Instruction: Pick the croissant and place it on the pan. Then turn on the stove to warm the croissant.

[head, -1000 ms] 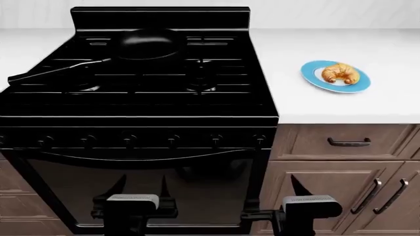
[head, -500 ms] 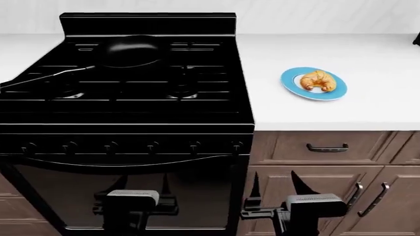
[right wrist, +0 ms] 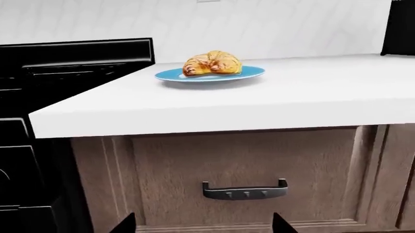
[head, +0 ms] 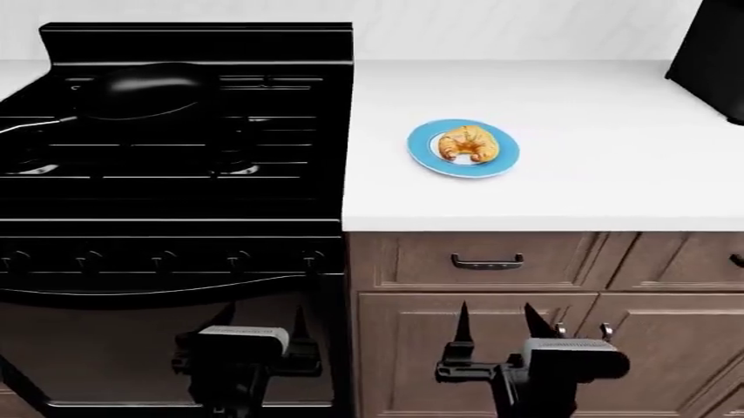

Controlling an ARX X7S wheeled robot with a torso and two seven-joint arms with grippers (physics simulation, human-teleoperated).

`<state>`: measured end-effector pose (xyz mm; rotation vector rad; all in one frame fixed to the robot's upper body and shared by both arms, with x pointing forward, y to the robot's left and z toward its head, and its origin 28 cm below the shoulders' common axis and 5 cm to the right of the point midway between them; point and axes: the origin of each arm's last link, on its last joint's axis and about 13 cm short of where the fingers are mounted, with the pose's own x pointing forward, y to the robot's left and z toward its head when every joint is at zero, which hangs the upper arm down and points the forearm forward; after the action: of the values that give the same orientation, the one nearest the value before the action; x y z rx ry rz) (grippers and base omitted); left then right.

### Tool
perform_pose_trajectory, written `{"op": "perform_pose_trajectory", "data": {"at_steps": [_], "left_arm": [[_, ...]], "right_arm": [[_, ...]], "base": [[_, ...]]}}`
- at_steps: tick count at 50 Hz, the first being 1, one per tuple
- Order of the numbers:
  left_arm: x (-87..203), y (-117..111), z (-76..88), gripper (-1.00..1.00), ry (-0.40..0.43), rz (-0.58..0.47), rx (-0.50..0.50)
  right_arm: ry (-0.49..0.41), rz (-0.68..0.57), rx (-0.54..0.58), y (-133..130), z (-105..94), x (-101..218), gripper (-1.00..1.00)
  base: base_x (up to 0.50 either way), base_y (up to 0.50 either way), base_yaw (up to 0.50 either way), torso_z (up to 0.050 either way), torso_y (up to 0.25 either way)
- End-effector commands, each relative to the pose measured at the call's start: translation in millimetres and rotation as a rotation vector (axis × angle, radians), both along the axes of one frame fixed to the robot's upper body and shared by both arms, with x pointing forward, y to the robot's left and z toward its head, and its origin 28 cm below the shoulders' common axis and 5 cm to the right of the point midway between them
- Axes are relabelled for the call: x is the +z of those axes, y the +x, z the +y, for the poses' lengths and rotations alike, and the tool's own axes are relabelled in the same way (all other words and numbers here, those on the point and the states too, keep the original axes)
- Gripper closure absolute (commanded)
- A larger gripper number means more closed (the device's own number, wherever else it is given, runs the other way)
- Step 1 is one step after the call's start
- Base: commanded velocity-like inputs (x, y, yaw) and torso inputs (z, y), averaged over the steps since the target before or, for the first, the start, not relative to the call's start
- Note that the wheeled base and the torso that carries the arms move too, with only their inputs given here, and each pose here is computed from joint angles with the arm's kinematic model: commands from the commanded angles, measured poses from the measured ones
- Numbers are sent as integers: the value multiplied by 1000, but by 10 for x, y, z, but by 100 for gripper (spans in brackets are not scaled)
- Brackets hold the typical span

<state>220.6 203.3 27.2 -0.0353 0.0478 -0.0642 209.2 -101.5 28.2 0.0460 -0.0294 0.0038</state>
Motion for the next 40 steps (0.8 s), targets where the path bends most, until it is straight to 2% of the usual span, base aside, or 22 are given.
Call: {"op": "perform_pose_trajectory", "data": {"at_steps": [1, 9, 16, 22, 31, 40], "left_arm": [[210, -27, 8, -100, -14, 79, -30], [767, -79, 105, -100, -49, 140, -88], [1303, -91, 193, -100, -34, 128, -152], [1779, -58, 259, -100, -11, 103, -218], [2201, 11, 332, -100, 22, 63, -244], [2393, -55, 329, -100, 39, 25, -249]], "right_arm": [[37, 12, 4, -29, -27, 234, -100], [-5, 49, 62, -121, -126, 835, -100], [8, 73, 111, -128, -204, 1299, -100], [-37, 40, 105, -38, -305, 1740, -100], [-80, -37, 138, -9, -418, 2241, -100], [-123, -87, 154, -39, -441, 2450, -100]], "base": [[0, 0, 0, 0, 0], [0, 0, 0, 0, 0], [0, 0, 0, 0, 0], [0, 0, 0, 0, 0], [4, 0, 0, 0, 0], [473, -112, 0, 0, 0]]}}
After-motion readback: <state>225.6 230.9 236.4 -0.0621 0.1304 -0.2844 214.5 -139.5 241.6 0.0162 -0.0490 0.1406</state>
